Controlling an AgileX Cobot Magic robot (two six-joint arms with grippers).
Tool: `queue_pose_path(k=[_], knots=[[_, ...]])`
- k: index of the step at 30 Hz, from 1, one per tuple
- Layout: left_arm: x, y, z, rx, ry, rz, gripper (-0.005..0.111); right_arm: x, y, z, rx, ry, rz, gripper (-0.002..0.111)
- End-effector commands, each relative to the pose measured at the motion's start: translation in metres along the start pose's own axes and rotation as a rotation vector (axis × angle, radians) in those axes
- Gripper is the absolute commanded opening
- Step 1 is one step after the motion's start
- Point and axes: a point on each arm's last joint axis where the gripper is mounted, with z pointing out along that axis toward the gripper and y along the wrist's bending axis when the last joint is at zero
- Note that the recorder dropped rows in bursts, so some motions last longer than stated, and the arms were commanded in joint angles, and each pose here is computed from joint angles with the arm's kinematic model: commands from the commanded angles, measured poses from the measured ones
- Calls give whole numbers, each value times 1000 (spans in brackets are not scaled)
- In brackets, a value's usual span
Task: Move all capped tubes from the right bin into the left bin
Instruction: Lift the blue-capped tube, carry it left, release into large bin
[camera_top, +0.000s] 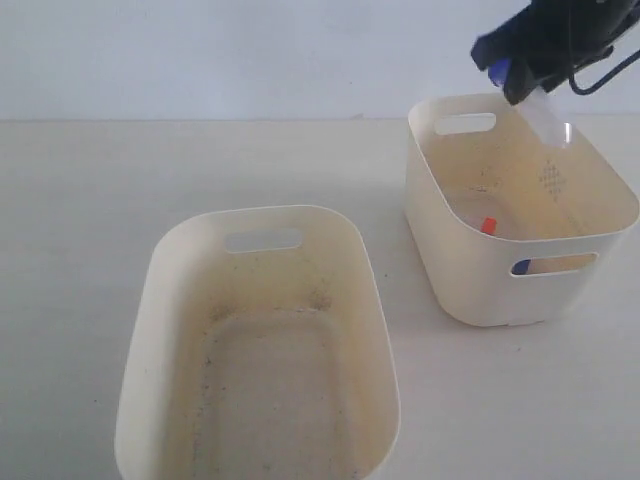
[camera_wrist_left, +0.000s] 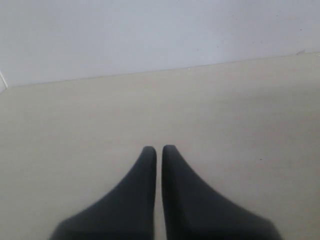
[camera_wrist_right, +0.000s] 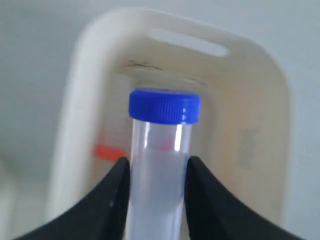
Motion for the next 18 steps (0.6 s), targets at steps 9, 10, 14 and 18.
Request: queue_pose_path(k=[9,10,14,18], knots=[[-3,0,0,1,-20,-18,4,53,146,-5,-586,-55,-33,0],[-3,0,0,1,-20,-18,4,62,158,0,-597,-46,-55,0],[-3,0,0,1,-20,-18,4,86,199,8,-636,-42,-191,0],[-3,0,0,1,-20,-18,4,86,205,12,-619,-62,-225,46]])
